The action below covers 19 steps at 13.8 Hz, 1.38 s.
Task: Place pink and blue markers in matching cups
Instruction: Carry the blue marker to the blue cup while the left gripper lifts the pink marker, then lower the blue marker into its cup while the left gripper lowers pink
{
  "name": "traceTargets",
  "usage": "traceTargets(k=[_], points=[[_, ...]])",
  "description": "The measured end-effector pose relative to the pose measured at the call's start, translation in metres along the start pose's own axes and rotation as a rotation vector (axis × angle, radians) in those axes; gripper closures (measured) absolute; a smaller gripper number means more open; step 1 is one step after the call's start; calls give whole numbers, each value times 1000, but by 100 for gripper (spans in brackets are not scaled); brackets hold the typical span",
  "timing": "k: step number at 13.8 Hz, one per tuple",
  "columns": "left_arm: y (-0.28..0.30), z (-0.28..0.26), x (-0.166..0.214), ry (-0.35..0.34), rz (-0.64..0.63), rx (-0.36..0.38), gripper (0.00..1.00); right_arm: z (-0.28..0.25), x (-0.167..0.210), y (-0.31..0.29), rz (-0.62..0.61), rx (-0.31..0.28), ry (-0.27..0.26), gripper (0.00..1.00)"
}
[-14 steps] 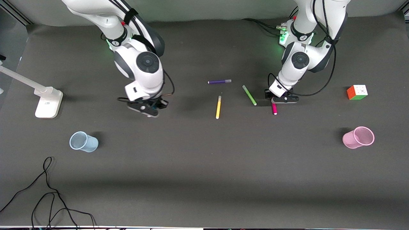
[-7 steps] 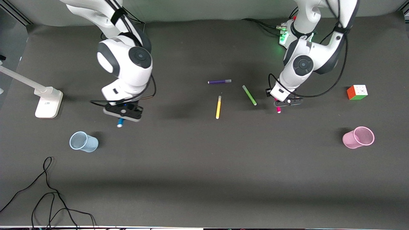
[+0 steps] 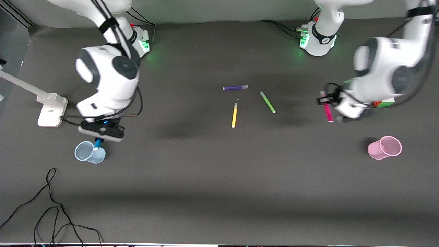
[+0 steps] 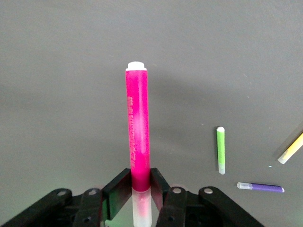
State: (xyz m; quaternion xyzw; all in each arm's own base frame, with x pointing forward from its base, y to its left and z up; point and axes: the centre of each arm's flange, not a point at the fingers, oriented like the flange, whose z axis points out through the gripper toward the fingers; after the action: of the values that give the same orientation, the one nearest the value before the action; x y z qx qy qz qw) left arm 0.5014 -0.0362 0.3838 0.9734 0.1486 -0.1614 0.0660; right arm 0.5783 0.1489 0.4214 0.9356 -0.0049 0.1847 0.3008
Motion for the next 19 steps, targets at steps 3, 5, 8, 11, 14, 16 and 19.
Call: traceTargets(k=[3, 5, 8, 11, 14, 16, 19], points=[[-60, -28, 29, -31, -40, -84, 77, 39, 16, 48, -8, 33, 34, 83], [-99, -34, 50, -52, -49, -134, 77, 60, 17, 60, 0, 41, 33, 83], [-164, -29, 82, -112, -53, -234, 77, 84, 17, 62, -3, 61, 52, 83], [-207, -22, 104, -157, -65, -307, 77, 123, 14, 69, -2, 83, 69, 83], [-218, -21, 126, -159, -74, -350, 77, 157, 2, 72, 3, 114, 70, 83], [-238, -19, 141, -166, -88, -384, 77, 177, -8, 75, 7, 134, 67, 83], [-275, -12, 163, -157, -116, -454, 77, 194, -25, 68, 14, 154, 43, 83]])
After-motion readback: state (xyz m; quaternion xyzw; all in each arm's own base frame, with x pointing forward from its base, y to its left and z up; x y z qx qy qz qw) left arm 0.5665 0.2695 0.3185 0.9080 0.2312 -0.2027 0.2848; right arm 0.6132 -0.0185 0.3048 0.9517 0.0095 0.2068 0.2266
